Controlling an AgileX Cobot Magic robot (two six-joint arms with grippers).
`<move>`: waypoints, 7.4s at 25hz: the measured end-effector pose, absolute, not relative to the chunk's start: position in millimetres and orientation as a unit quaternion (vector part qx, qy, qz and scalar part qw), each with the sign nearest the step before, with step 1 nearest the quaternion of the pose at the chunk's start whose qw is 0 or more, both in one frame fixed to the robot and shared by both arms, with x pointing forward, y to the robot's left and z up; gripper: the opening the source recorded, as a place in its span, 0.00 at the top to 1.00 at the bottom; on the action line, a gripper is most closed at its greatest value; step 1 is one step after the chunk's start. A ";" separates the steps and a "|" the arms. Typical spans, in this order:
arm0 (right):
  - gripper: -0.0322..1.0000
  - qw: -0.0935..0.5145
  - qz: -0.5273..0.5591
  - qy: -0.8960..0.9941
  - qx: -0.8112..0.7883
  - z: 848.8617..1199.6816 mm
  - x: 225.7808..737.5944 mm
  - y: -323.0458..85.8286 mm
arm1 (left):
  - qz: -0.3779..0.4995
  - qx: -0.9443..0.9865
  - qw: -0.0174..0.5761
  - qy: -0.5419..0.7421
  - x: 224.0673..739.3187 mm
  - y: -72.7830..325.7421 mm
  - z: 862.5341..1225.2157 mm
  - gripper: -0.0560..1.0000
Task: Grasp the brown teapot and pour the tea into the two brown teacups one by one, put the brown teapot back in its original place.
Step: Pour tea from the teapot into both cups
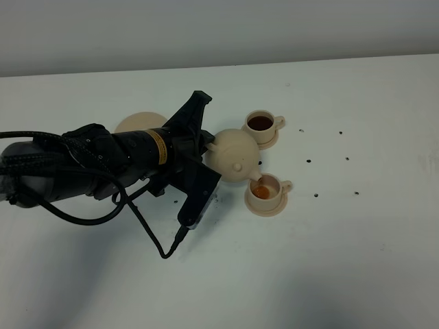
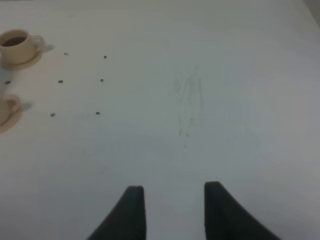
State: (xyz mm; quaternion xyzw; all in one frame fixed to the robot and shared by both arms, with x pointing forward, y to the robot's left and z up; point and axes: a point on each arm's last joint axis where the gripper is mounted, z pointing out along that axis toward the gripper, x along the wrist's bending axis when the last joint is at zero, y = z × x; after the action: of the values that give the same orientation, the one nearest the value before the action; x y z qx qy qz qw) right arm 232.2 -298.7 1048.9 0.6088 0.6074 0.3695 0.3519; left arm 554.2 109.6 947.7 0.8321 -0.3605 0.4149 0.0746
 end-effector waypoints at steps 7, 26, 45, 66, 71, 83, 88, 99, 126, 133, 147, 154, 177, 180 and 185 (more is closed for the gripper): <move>0.67 0.352 0.370 0.607 0.609 1048.9 232.2 -298.7 | 0.415 0.830 0.075 -0.364 553.1 107.8 947.7 0.87; 0.67 0.352 0.369 0.608 0.609 1048.9 232.2 -298.7 | 0.420 0.825 0.065 -0.373 551.7 109.9 956.1 0.87; 0.67 0.352 0.370 0.607 0.609 1048.9 232.2 -298.7 | 0.425 0.817 0.063 -0.385 551.7 108.7 956.8 0.87; 0.67 0.352 0.369 0.608 0.609 1048.9 232.2 -298.7 | 0.429 0.800 0.051 -0.416 550.4 106.1 957.2 0.87; 0.67 0.352 0.369 0.608 0.609 1048.9 232.2 -298.7 | 0.430 0.798 0.049 -0.420 550.4 106.1 957.3 0.87; 0.67 0.352 0.369 0.608 0.609 1048.9 232.2 -298.7 | 0.432 0.792 0.044 -0.430 550.5 105.8 957.5 0.87; 0.67 0.352 0.369 0.608 0.609 1048.9 232.2 -298.7 | 0.432 0.791 0.044 -0.431 550.5 105.8 957.5 0.87; 0.67 0.352 0.370 0.607 0.609 1048.9 232.2 -298.7 | 0.435 0.789 0.045 -0.432 550.6 105.3 958.0 0.87; 0.67 0.352 0.370 0.607 0.609 1048.9 232.2 -298.7 | 0.441 0.783 0.047 -0.436 551.3 100.5 962.2 0.87; 0.67 0.352 0.369 0.608 0.609 1048.9 232.2 -298.7 | 0.440 0.782 0.045 -0.439 551.3 100.8 961.9 0.87; 0.67 0.351 0.370 0.607 0.610 1048.9 232.2 -298.7 | 0.437 0.781 0.040 -0.444 551.2 101.2 961.5 0.87; 0.67 0.351 0.370 0.607 0.610 1048.9 232.2 -298.7 | 0.432 0.778 0.031 -0.455 550.9 102.2 960.5 0.87; 0.67 0.352 0.370 0.607 0.609 1048.9 232.2 -298.7 | 0.432 0.769 0.021 -0.470 551.2 102.2 960.9 0.87; 0.67 0.352 0.370 0.607 0.609 1048.9 232.2 -298.7 | 0.433 0.766 0.018 -0.476 551.2 102.2 960.9 0.87; 0.67 0.352 0.370 0.607 0.609 1048.9 232.2 -298.7 | 0.436 0.762 0.018 -0.479 551.3 101.7 961.4 0.87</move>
State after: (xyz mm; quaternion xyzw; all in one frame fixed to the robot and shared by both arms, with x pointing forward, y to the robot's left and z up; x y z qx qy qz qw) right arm 232.2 -298.7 1048.9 0.6089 0.6074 0.3695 0.3519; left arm 551.3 101.7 961.4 0.7621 -0.4787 0.4356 0.0180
